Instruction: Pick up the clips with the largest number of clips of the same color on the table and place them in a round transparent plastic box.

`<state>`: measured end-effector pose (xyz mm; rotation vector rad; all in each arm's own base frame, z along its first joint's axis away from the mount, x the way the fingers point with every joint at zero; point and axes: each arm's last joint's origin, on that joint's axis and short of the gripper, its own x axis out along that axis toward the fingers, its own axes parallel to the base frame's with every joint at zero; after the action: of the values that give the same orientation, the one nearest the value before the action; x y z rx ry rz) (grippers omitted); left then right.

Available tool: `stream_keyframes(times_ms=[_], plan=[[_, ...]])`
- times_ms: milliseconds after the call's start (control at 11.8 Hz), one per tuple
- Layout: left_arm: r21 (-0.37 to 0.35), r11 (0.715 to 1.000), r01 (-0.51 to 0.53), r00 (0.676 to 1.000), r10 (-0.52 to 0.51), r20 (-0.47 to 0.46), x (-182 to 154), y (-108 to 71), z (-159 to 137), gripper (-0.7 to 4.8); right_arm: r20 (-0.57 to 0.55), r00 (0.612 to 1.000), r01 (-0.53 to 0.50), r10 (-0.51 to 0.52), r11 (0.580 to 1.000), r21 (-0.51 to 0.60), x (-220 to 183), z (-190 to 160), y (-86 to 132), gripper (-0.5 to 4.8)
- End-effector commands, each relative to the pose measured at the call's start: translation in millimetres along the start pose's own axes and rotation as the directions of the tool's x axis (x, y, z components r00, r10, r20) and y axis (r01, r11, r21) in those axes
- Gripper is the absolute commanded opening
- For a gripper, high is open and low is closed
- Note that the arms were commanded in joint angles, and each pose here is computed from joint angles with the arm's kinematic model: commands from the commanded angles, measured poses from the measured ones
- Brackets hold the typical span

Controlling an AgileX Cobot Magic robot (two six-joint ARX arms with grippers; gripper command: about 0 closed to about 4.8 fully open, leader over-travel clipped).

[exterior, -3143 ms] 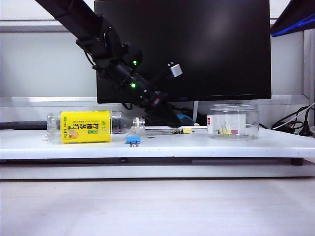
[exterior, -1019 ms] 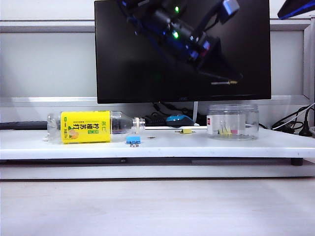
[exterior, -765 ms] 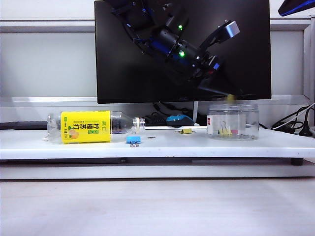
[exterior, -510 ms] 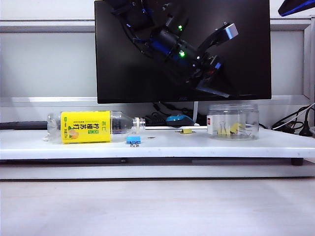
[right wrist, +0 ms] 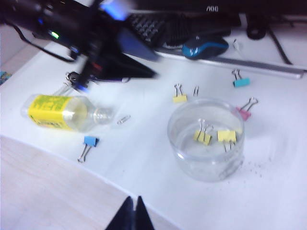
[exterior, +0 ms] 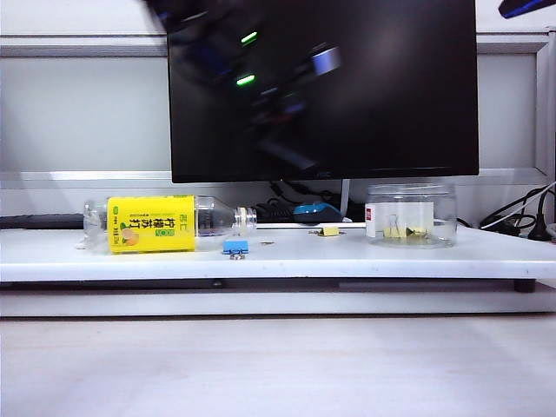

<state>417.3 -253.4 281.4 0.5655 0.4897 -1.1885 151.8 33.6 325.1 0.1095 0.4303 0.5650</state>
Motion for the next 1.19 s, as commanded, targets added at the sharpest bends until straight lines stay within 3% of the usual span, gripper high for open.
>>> stream_keyframes(times_ms=[85, 340, 425, 510, 595, 680, 765, 850, 934, 1189], plan=[[0.089, 0.988, 0.129, 0.988, -0.136, 0.072, -22.7, 22.3, -26.6, 1.74, -0.009, 1.000, -0.006, 0.006, 1.000, 0.002, -2.1, -0.6, 1.3, 0.13], [0.098, 0.986, 0.135, 0.983, -0.145, 0.110, -13.4, 29.5, -34.0, 1.74, -0.008, 0.999, -0.038, 0.038, 0.999, 0.008, -2.1, -0.3, 2.3, 0.13], [0.104, 0.985, 0.140, 0.984, -0.150, 0.097, -2.1, 26.2, -34.7, 1.74, -0.009, 0.998, -0.068, 0.068, 0.998, 0.013, -2.0, -0.4, 3.3, 0.13], [0.068, 0.994, 0.083, 0.996, -0.085, 0.028, 20.3, 17.7, -31.2, 1.79, -0.012, 0.996, -0.083, 0.083, 0.996, 0.026, -1.9, -0.6, 4.3, 0.13], [0.127, 0.988, 0.092, 0.995, -0.094, 0.012, 31.9, 7.9, -26.5, 1.85, -0.011, 0.996, -0.083, 0.083, 0.996, 0.030, -1.9, -0.5, 4.3, 0.13], [0.139, 0.988, 0.069, 0.998, -0.070, 0.002, 34.5, 5.5, -23.3, 1.86, -0.011, 0.996, -0.083, 0.084, 0.996, 0.030, -1.9, -0.5, 4.3, 0.13], [0.143, 0.990, 0.002, 1.000, 0.000, -0.019, 39.0, 2.6, -16.9, 2.33, -0.011, 0.996, -0.083, 0.084, 0.996, 0.032, -1.9, -0.5, 4.3, 0.13], [0.102, 0.993, -0.062, 0.997, 0.066, -0.036, 40.4, 3.3, -14.0, 3.09, -0.011, 0.996, -0.083, 0.084, 0.996, 0.032, -1.9, -0.4, 4.3, 0.13], [0.060, 0.993, -0.102, 0.993, 0.105, -0.052, 41.5, 4.1, -13.7, 3.14, -0.011, 0.996, -0.083, 0.084, 0.996, 0.032, -1.9, -0.4, 4.3, 0.13], [-0.070, 0.993, -0.097, 0.993, 0.091, -0.076, 57.8, 4.0, -24.7, 3.14, -0.006, 0.996, -0.083, 0.083, 0.996, 0.029, -1.9, 0.0, 4.3, 0.13]])
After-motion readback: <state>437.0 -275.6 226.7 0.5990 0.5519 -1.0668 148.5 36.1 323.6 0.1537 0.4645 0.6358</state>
